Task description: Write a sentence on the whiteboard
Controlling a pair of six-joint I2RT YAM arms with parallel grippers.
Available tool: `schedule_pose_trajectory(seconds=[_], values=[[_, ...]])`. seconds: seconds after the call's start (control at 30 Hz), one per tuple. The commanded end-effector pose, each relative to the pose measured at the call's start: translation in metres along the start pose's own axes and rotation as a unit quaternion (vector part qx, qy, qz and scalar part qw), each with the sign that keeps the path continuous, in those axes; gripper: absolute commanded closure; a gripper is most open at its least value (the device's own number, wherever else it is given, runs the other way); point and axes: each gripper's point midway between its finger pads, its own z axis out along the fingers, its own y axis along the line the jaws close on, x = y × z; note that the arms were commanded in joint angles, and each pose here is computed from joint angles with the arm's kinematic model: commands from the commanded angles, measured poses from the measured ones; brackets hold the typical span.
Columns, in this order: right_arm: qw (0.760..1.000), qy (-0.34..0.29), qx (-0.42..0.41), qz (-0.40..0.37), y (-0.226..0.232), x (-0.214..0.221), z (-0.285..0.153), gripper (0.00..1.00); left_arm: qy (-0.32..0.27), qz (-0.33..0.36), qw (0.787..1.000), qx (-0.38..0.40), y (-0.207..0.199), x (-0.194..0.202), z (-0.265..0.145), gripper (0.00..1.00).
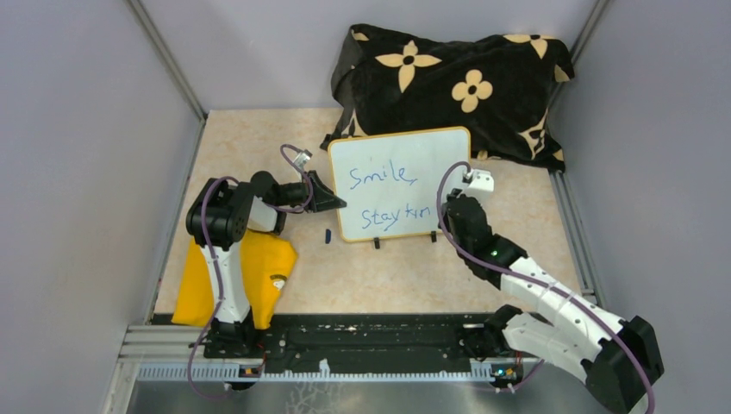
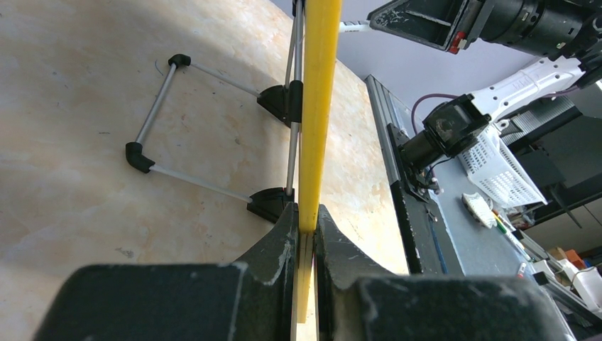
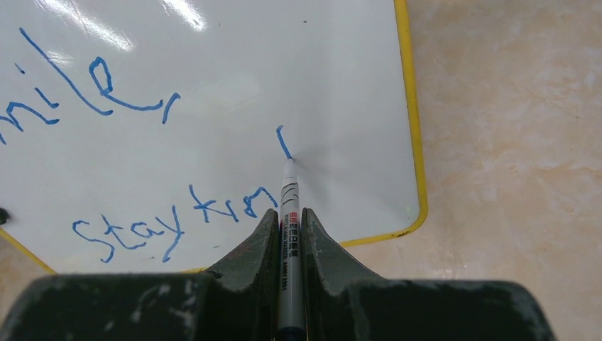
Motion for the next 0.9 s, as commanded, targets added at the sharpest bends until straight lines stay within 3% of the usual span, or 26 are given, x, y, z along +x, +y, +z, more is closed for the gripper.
schedule_pose_trajectory(seconds=[0.0,0.53,0.87], values=[[1.0,0.009,0.008,0.013,-0.007,0.008,0.0,1.0,0.001,0.032,0.999,0.011,0.004,0.014,0.002,1.0],[0.999,0.034,0.006,0.024,-0.014,0.03,-0.004,1.0,0.001,0.033,0.999,0.011,0.004,0.014,0.002,1.0],[1.0,0.011,0.004,0.026,-0.006,0.008,-0.002,1.0,0.001,0.032,0.999,0.011,0.004,0.014,0.002,1.0]])
